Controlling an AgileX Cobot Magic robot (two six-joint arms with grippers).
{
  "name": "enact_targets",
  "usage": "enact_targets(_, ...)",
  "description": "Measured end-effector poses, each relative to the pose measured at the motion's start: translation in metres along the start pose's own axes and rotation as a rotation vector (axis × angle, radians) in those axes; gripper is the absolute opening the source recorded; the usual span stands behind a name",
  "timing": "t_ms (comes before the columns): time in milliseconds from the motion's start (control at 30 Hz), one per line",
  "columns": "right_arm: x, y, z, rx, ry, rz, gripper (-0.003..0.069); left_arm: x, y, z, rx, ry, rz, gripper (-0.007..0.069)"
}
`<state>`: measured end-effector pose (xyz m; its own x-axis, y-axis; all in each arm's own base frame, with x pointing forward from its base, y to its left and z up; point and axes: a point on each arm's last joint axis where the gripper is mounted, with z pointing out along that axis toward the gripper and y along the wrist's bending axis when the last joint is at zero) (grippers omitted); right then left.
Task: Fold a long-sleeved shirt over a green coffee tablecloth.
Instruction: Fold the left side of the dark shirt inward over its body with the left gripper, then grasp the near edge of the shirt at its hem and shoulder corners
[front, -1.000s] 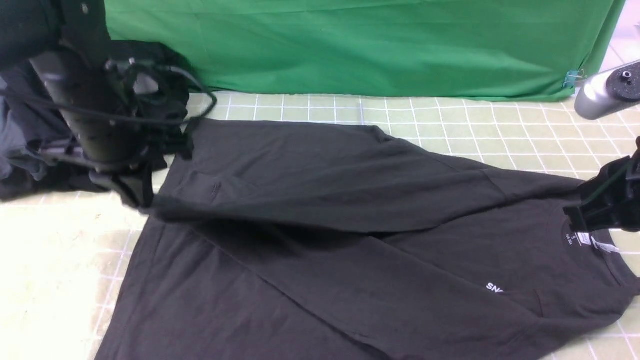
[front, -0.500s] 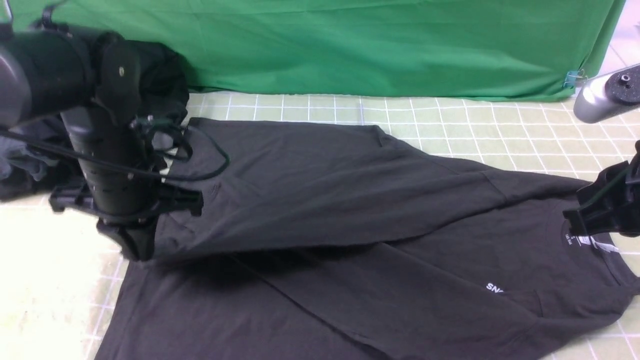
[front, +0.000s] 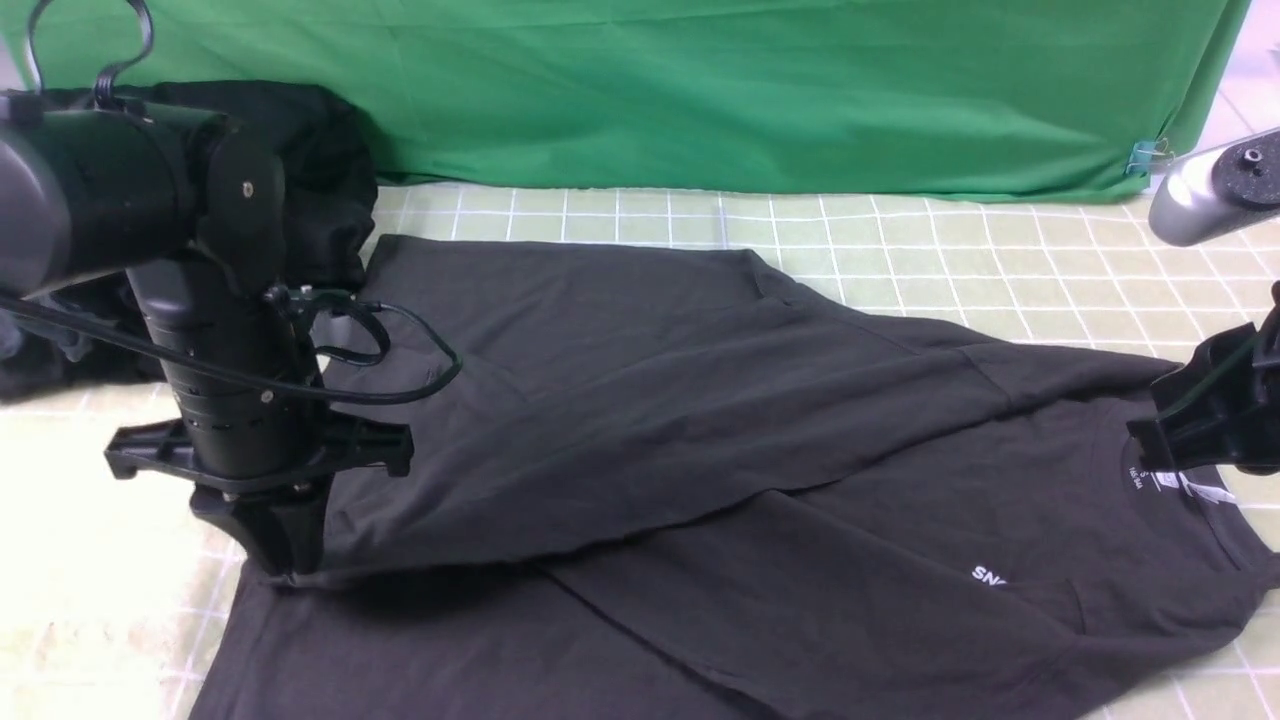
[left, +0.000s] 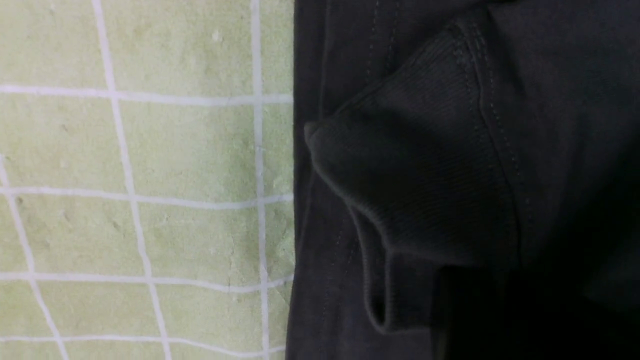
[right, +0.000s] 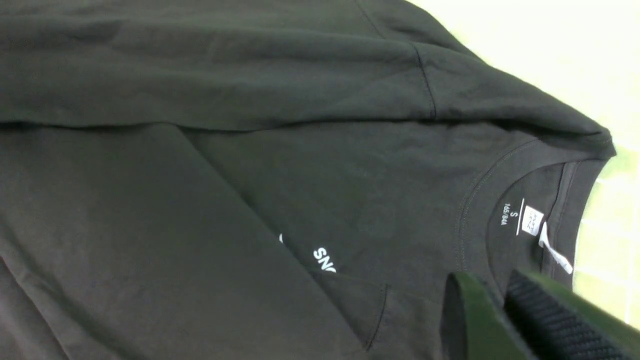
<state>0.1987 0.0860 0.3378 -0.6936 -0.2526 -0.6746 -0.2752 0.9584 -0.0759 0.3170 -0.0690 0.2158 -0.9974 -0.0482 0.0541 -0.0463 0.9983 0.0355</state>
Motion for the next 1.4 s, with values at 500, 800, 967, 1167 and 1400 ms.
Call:
enact_targets(500, 0.000, 0.000, 0.000, 0.000, 0.003, 0.001, 0.0125, 0.085, 0.021, -0.001, 0.023, 0.027, -0.025, 0.0453)
enact_targets(800, 0.000, 0.000, 0.000, 0.000, 0.003, -0.023, 0.0137, 0.128, 0.032, 0.050, 0.025, -0.014, -0.043, 0.0454)
enact_targets(967, 0.000, 0.000, 0.000, 0.000, 0.002, -0.024, 0.0137, 0.128, 0.036, 0.062, -0.020, -0.026, -0.087, 0.0454)
enact_targets(1167, 0.001, 0.001, 0.000, -0.013, 0.012, -0.052, 0.0142, 0.123, 0.035, 0.065, -0.006, -0.059, -0.103, 0.0391)
enact_targets(1400, 0.008, 0.011, -0.001, -0.128, 0.079, -0.172, 0.0156, 0.120, 0.032, 0.064, 0.002, -0.037, -0.086, 0.0093)
